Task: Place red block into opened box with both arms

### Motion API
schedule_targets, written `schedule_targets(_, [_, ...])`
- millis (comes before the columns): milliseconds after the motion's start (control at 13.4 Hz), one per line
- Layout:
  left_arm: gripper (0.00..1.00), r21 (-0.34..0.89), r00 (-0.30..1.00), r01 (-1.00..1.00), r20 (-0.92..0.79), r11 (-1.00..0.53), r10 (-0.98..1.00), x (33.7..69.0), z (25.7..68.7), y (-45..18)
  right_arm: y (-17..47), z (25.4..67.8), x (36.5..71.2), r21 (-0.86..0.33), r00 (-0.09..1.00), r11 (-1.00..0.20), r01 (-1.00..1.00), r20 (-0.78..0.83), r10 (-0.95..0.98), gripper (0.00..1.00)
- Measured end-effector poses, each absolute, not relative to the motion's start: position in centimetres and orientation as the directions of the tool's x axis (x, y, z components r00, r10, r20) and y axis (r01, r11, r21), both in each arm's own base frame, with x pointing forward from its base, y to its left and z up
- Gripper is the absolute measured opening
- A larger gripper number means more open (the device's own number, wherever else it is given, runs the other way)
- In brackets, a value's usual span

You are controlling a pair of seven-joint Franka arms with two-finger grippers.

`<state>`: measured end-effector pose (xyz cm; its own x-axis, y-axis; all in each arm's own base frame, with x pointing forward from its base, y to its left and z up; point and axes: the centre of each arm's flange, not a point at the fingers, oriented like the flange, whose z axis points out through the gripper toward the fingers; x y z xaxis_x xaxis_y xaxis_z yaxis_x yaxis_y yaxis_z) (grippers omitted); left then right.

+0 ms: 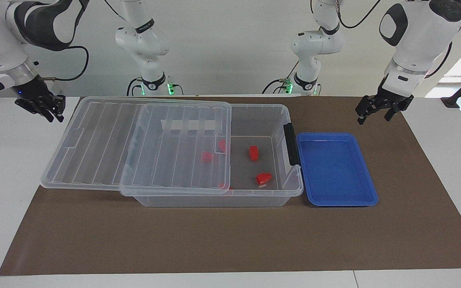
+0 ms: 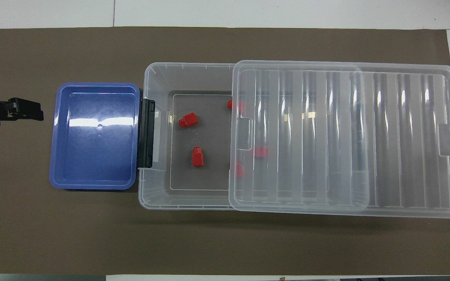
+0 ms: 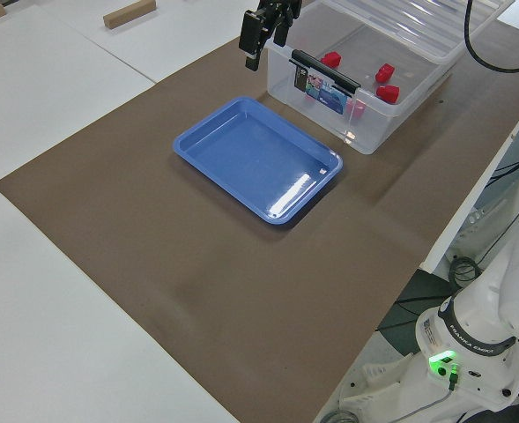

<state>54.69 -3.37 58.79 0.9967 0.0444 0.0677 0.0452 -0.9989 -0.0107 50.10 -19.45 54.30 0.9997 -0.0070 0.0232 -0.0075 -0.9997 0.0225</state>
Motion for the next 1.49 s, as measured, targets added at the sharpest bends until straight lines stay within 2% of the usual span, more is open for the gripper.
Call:
schedule_targets(74, [1.0, -0.011, 0.997, 0.046, 0.068, -0.999, 0.045, 54.7, 58.8, -3.3, -20.6, 53.5, 49.7, 0.024, 0.999, -0.999, -0.023, 0.026, -0.023, 0.04])
schedule_targets(149, [1.0, -0.011, 0.997, 0.047, 0.068, -0.999, 0.046, 54.7, 58.8, -3.3, -21.6, 52.6, 49.5, 0.024, 0.999, -0.999, -0.04, 0.027, -0.039, 0.01])
schedule_targets(521, [1.0, -0.011, 0.997, 0.048, 0.067, -0.999, 0.047, 54.7, 58.8, -3.2, -23.3, 48.5, 50.4, 0.017, 0.998, -0.998, -0.065, -0.003, -0.065, 0.01])
schedule_targets(1488, [1.0, -0.011, 0.997, 0.048, 0.067, -0.999, 0.047, 54.7, 58.8, -3.2, -18.6, 46.6, 51.8, 0.011, 0.999, -0.999, -0.044, -0.023, -0.044, 0.01])
